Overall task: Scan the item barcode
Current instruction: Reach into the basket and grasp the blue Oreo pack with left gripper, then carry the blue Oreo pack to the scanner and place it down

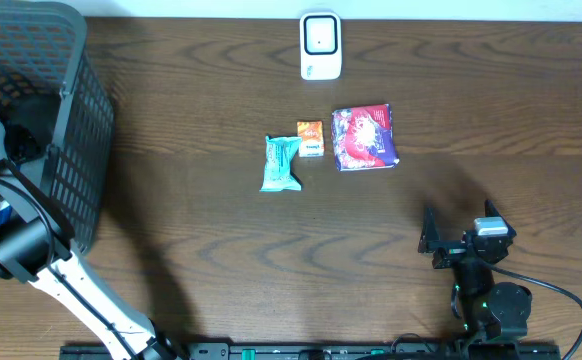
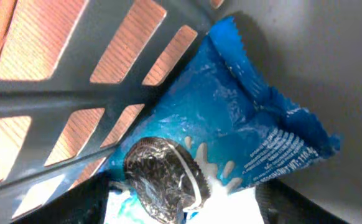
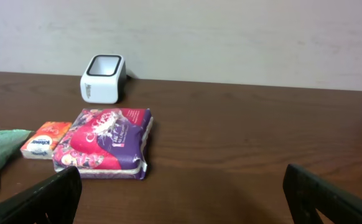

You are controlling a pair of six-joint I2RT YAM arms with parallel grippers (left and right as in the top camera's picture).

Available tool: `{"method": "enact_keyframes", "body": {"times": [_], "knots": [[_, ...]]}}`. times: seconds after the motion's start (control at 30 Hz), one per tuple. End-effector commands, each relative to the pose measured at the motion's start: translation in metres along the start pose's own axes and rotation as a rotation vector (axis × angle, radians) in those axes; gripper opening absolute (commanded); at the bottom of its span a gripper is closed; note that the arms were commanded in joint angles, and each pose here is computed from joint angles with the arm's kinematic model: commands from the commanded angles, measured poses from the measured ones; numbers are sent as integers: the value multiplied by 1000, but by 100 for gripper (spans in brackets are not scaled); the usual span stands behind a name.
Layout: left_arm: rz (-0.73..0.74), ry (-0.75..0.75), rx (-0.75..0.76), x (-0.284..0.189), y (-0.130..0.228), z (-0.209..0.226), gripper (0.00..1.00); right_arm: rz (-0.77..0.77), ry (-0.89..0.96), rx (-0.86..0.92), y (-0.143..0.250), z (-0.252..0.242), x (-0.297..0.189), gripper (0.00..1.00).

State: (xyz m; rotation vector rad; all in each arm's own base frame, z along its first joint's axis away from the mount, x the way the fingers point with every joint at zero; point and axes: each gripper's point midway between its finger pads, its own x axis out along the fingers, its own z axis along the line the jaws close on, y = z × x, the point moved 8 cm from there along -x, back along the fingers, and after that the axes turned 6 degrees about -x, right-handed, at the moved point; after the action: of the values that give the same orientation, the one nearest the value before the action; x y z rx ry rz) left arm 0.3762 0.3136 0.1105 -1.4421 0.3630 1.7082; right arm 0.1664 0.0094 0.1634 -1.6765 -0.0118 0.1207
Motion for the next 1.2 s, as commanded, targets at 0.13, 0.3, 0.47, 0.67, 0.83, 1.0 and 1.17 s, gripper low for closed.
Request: {"method": "enact_keyframes", "body": {"times": [0.13,0.3,0.47,0.67,0.83,1.0,1.17], "knots": [[171,-7,67,45,32,-12,30,0,-9,13,0,2,0,99],[206,-9,75,41,38,-11,8,0,-9,14,0,2,0,99],[153,16,-8,14,29,-12,7,0,-9,14,0,2,0,99],[-49,315,-163,-84,1,-25,7,0,-9,14,0,2,0,99],[-239,509,-259,-174,-10,-23,7,0,-9,13,0,2,0,99],[-473,591,-275,-266,-3,-9,7,0,-9,13,0,2,0,99],[-675,697,-294,-354,22,3,7,0,-9,14,0,2,0,99]]}}
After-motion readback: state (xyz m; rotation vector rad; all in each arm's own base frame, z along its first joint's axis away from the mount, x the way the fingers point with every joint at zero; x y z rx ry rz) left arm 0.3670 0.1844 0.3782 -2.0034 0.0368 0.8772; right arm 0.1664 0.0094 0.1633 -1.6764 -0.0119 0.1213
